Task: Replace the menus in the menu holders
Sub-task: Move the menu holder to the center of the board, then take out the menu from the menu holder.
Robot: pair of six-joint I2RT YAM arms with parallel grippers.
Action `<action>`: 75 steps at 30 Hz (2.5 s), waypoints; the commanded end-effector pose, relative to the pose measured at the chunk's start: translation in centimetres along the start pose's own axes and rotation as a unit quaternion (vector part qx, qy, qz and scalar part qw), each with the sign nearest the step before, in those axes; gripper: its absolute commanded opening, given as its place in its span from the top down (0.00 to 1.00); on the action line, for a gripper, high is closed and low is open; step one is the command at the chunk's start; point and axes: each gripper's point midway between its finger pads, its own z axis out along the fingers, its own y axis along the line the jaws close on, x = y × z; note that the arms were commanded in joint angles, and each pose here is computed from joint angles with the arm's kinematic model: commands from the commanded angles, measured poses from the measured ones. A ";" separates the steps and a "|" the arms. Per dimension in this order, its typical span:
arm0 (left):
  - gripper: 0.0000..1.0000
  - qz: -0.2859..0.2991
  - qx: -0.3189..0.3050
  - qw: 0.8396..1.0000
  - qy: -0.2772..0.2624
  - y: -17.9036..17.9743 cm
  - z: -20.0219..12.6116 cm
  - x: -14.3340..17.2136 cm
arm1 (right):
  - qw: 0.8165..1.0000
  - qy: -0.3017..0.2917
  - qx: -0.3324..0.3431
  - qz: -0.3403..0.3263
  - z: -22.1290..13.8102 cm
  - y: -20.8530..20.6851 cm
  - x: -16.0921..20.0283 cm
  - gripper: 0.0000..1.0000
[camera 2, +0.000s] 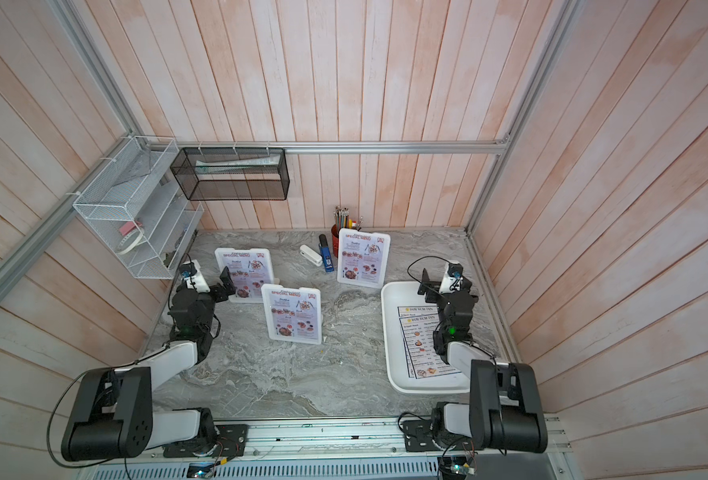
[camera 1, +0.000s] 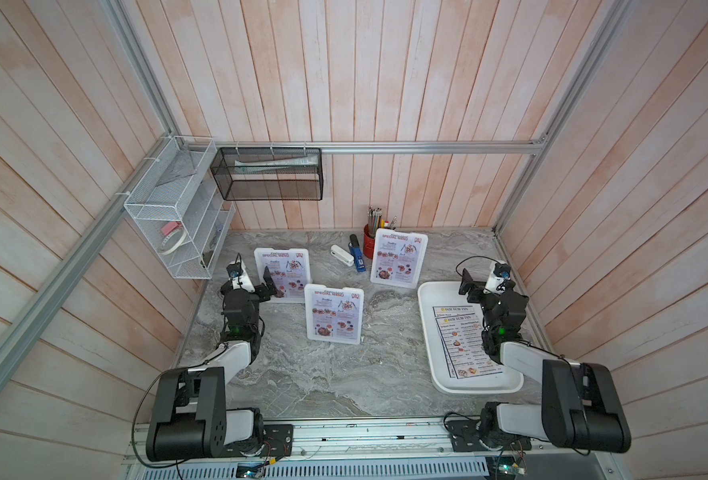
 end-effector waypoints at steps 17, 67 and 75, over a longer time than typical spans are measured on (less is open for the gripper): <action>0.00 -0.078 0.018 0.892 0.444 -5.2 -14.2 9.0 | 0.927 0.225 -0.297 0.035 -2.9 20.4 3.7 0.07; 0.00 0.002 0.180 0.859 0.479 -18.7 -12.1 15.3 | 0.890 0.261 -0.373 -0.018 -2.7 31.0 -2.9 0.60; 0.00 -0.015 0.135 0.862 0.488 -13.2 -12.8 15.0 | 0.859 0.286 -0.421 -0.053 -1.2 35.5 -2.7 0.77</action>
